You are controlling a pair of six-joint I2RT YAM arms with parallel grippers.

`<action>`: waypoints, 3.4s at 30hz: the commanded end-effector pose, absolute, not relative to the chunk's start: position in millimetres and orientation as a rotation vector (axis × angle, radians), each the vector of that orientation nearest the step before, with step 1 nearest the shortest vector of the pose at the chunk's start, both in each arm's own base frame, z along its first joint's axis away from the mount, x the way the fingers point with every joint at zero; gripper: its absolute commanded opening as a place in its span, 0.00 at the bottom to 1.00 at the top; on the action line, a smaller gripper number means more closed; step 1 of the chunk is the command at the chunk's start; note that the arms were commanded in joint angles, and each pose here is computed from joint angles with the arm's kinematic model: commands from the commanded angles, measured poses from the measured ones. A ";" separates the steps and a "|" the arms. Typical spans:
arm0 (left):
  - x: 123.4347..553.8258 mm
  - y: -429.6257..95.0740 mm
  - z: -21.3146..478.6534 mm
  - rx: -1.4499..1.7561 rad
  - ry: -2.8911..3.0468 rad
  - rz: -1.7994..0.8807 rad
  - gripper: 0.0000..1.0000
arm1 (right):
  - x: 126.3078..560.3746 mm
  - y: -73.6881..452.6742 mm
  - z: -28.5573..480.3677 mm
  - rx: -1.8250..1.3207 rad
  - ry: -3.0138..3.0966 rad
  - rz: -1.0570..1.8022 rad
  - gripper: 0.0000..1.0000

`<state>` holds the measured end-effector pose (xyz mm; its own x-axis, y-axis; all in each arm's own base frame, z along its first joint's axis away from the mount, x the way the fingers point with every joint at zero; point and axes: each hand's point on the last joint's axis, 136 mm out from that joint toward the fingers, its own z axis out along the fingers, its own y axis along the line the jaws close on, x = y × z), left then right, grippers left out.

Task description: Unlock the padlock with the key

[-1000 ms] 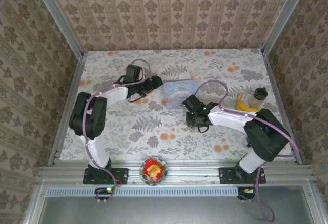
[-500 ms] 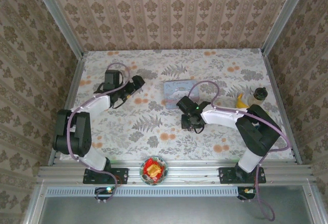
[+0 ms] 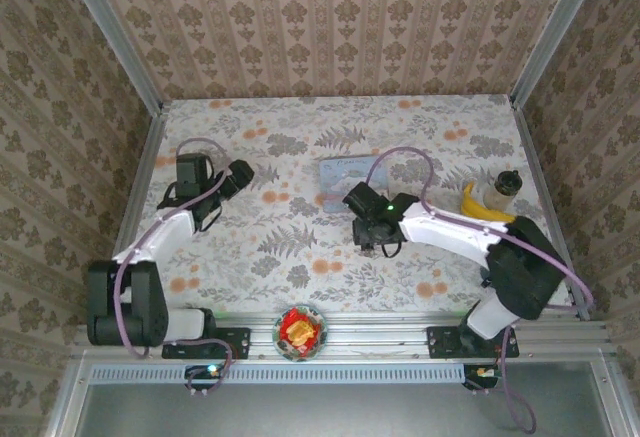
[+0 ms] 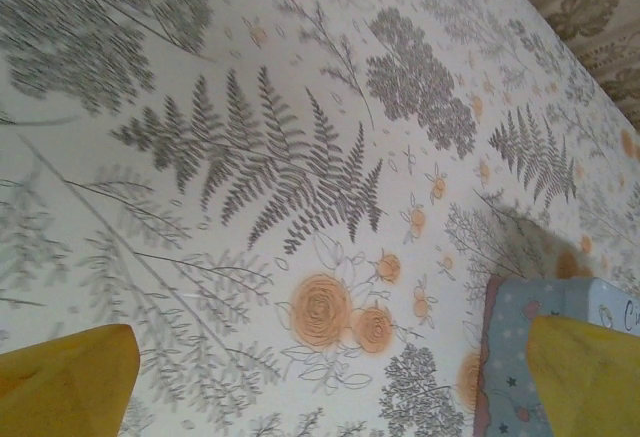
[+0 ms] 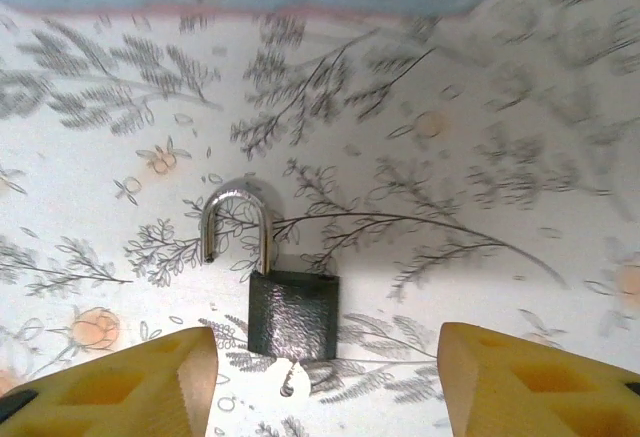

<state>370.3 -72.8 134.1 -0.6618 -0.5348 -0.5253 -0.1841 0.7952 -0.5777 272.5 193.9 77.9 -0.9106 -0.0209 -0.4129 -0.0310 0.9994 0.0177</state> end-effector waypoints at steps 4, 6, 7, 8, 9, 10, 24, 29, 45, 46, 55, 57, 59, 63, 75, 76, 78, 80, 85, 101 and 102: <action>362.8 -19.5 161.2 -0.501 2.163 -0.307 1.00 | 274.4 142.1 147.7 0.082 2.463 -0.083 0.73; 360.4 -9.9 168.1 -0.499 2.112 -0.255 1.00 | 273.8 131.0 164.7 0.108 2.385 -0.070 1.00; 358.8 -5.6 171.8 -0.496 2.081 -0.235 1.00 | 273.4 126.0 172.9 0.114 2.348 -0.056 1.00; 357.5 -3.3 175.1 -0.489 2.047 -0.224 1.00 | 272.8 120.1 180.4 0.129 2.311 -0.046 1.00; 355.7 -2.2 176.6 -0.475 2.023 -0.217 1.00 | 272.5 114.4 186.2 0.142 2.281 -0.038 1.00; 354.0 -0.2 178.4 -0.463 1.995 -0.203 1.00 | 272.3 108.6 192.2 0.158 2.247 -0.024 1.00; 328.3 14.3 180.9 -0.194 1.697 0.040 1.00 | 277.1 38.5 220.3 0.245 1.873 -0.114 1.00; 338.4 7.7 168.5 -0.098 1.691 0.077 1.00 | 289.0 40.9 211.1 0.105 1.814 -0.224 1.00; 362.5 -44.1 123.2 0.288 1.677 0.213 1.00 | 327.5 6.4 168.5 0.143 1.857 -0.243 1.00; 364.5 -41.3 123.0 0.270 1.680 0.228 1.00 | 328.3 3.9 165.2 0.147 1.863 -0.249 1.00; 379.5 -12.4 106.1 0.131 1.765 0.156 1.00 | 330.2 -7.9 158.5 0.166 1.830 -0.250 1.00; 384.8 -5.9 104.5 0.109 1.790 0.132 1.00 | 330.8 -9.5 155.3 0.166 1.830 -0.250 1.00; 392.2 4.9 100.6 0.054 1.845 0.109 1.00 | 331.5 -12.3 150.7 0.170 1.836 -0.258 1.00; 398.5 -6.0 97.2 0.121 1.886 -0.018 1.00 | 334.9 -13.6 142.0 0.158 1.836 -0.264 1.00; 393.9 -28.5 100.6 0.263 1.846 -0.144 1.00 | 359.9 -7.3 140.5 0.063 1.781 -0.228 1.00; 393.8 -28.4 100.1 0.262 1.848 -0.145 1.00 | 363.5 -4.0 139.0 0.049 1.794 -0.210 1.00; 393.7 -28.6 99.6 0.263 1.849 -0.145 1.00 | 370.5 3.8 137.4 0.016 1.806 -0.171 1.00; 393.9 -28.3 100.0 0.261 1.848 -0.144 1.00 | 375.7 9.1 129.6 0.000 1.810 -0.140 1.00; 393.9 -28.6 100.3 0.264 1.847 -0.142 1.00 | 381.1 -4.5 107.7 0.076 1.800 -0.134 1.00; 399.6 -8.8 97.6 0.144 1.885 -0.016 1.00 | 399.3 7.2 98.2 -0.020 1.920 0.077 1.00; 399.6 -10.3 96.9 0.151 1.889 -0.014 1.00 | 400.3 1.3 97.9 0.018 1.925 0.053 1.00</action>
